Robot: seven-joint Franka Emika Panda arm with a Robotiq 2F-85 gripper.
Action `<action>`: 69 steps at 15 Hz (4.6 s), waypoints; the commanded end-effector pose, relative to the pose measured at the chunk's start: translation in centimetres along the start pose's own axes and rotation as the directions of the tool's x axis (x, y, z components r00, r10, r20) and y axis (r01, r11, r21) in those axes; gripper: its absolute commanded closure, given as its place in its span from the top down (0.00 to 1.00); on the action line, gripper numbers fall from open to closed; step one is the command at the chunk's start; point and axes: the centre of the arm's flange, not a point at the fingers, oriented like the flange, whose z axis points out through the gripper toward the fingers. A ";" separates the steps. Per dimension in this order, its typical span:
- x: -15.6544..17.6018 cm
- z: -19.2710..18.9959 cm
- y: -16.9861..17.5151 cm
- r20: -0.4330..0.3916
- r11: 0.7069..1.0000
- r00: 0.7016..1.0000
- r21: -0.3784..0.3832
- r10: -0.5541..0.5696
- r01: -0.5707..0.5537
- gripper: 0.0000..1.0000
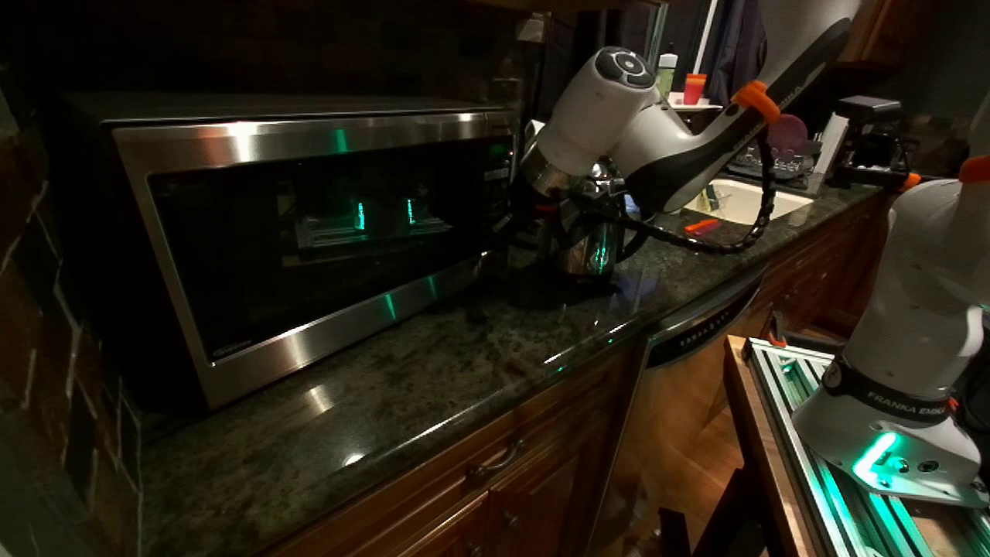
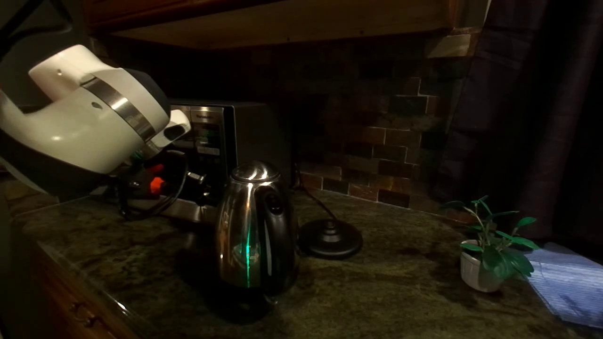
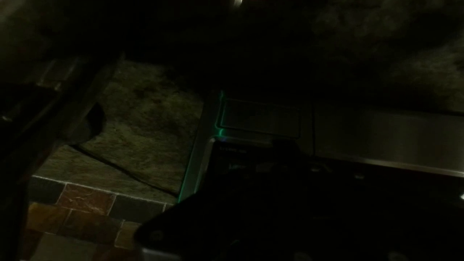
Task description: Press a button on the right side of the microwave
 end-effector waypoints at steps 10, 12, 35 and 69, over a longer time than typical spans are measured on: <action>-0.6 2.5 -0.1 -0.077 1.000 0.997 0.009 0.012 -0.011 0.00; -0.8 2.6 -0.2 -0.072 1.000 0.997 0.015 0.010 -0.009 0.00; -0.3 -0.6 -1.7 -0.025 0.998 0.997 0.011 0.070 -0.070 0.00; -0.9 -0.6 -0.9 0.042 0.999 0.999 -0.028 0.021 -0.019 0.00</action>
